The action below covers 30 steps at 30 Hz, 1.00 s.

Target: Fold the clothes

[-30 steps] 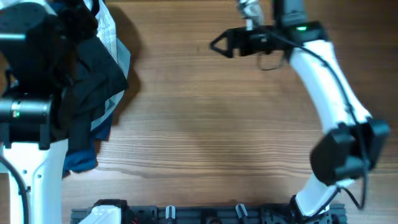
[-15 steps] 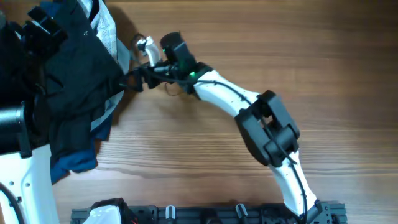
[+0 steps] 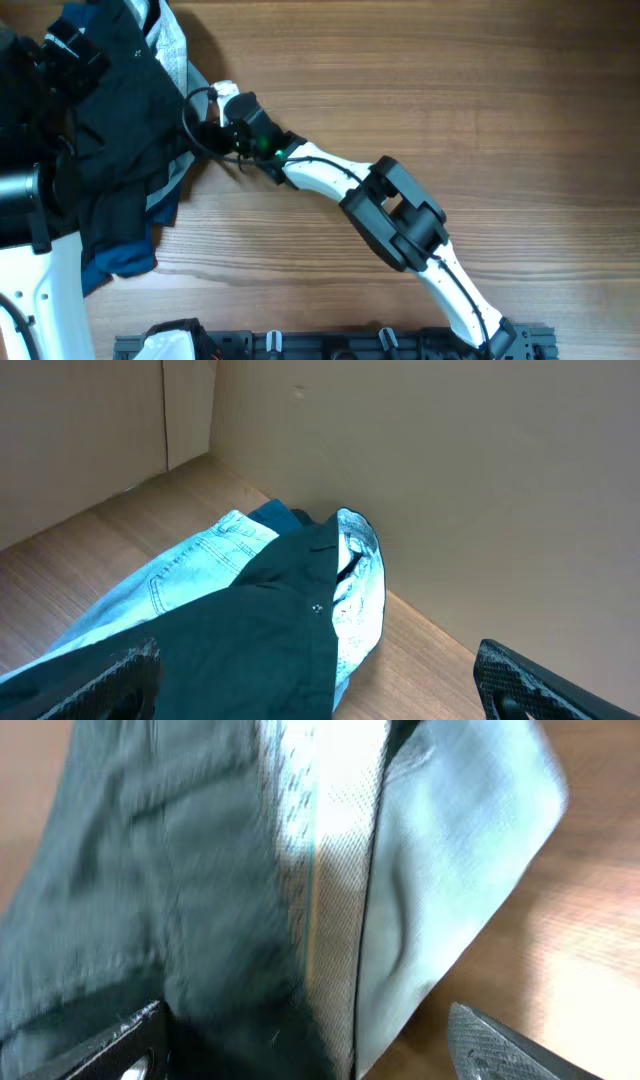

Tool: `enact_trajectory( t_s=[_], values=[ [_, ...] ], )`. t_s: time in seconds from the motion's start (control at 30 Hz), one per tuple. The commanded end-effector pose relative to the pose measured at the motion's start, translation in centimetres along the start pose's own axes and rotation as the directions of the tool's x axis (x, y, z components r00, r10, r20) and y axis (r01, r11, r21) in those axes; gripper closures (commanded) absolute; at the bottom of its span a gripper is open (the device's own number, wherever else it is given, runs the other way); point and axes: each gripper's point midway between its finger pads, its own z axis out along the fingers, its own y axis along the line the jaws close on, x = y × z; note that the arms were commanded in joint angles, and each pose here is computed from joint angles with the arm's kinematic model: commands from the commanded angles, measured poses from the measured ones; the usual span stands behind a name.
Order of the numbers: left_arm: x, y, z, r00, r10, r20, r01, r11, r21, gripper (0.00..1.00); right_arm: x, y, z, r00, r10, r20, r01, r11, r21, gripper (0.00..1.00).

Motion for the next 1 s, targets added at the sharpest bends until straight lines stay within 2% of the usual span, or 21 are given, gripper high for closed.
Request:
enact_trajectory(
  t_s=[0.0, 0.27, 0.4, 0.43, 0.47, 0.5, 0.53, 0.63, 0.8, 0.9, 0.97],
  values=[
    [-0.4, 0.2, -0.4, 1.000, -0.024, 0.011, 0.024, 1.000, 0.003, 0.00, -1.0, -1.9, -0.1, 0.999, 0.024, 0.025, -0.024, 0.999, 0.021, 0.12],
    [-0.4, 0.2, -0.4, 1.000, -0.024, 0.011, 0.024, 1.000, 0.003, 0.00, 1.3, 1.9, 0.5, 0.998, 0.045, -0.034, -0.047, 0.997, -0.066, 0.16],
    [-0.3, 0.3, -0.4, 1.000, -0.023, 0.006, 0.023, 1.000, 0.001, 0.00, 2.6, 3.7, 0.9, 0.998, 0.031, -0.053, -0.036, 0.995, -0.088, 0.23],
    [-0.1, 0.3, -0.4, 1.000, -0.021, 0.001, 0.021, 1.000, -0.002, 0.00, 2.7, 3.9, 0.9, 0.998, 0.028, -0.049, -0.032, 0.996, -0.089, 0.27],
    [0.1, 0.4, -0.4, 1.000, -0.019, -0.006, 0.019, 1.000, -0.005, 0.00, 2.7, 4.0, 1.0, 0.999, 0.027, -0.046, -0.031, 0.996, -0.089, 0.38],
    [0.2, 0.5, -0.4, 1.000, -0.018, -0.010, 0.018, 1.000, -0.008, 0.00, 2.6, 4.0, 1.0, 0.999, 0.025, -0.043, -0.029, 0.995, -0.091, 0.63],
    [0.3, 0.6, -0.4, 1.000, -0.016, -0.017, 0.016, 1.000, -0.012, 0.00, 2.5, 4.0, 0.9, 0.999, 0.021, -0.040, -0.025, 0.995, -0.092, 0.95],
    [0.5, 0.6, -0.4, 1.000, -0.014, -0.024, 0.013, 1.000, -0.015, 0.00, 1.2, 3.9, 0.6, 1.000, -0.008, -0.027, 0.005, 0.994, -0.109, 0.96],
    [0.5, 0.6, -0.4, 1.000, -0.014, -0.024, 0.013, 1.000, -0.015, 0.00, -4.9, 4.6, -4.3, 0.998, -0.048, -0.049, 0.041, 0.990, -0.135, 0.95],
    [0.7, 0.2, -0.4, 0.999, -0.014, -0.034, 0.015, 1.000, 0.010, 0.01, -11.7, 5.6, -12.6, 0.989, -0.147, -0.016, 0.144, 0.983, -0.113, 0.95],
    [0.8, -0.4, -0.4, 0.999, -0.016, -0.043, 0.017, 0.999, 0.040, 0.02, -14.7, 6.3, -17.3, 0.981, -0.192, 0.015, 0.192, 0.977, -0.097, 0.96]
  ],
)
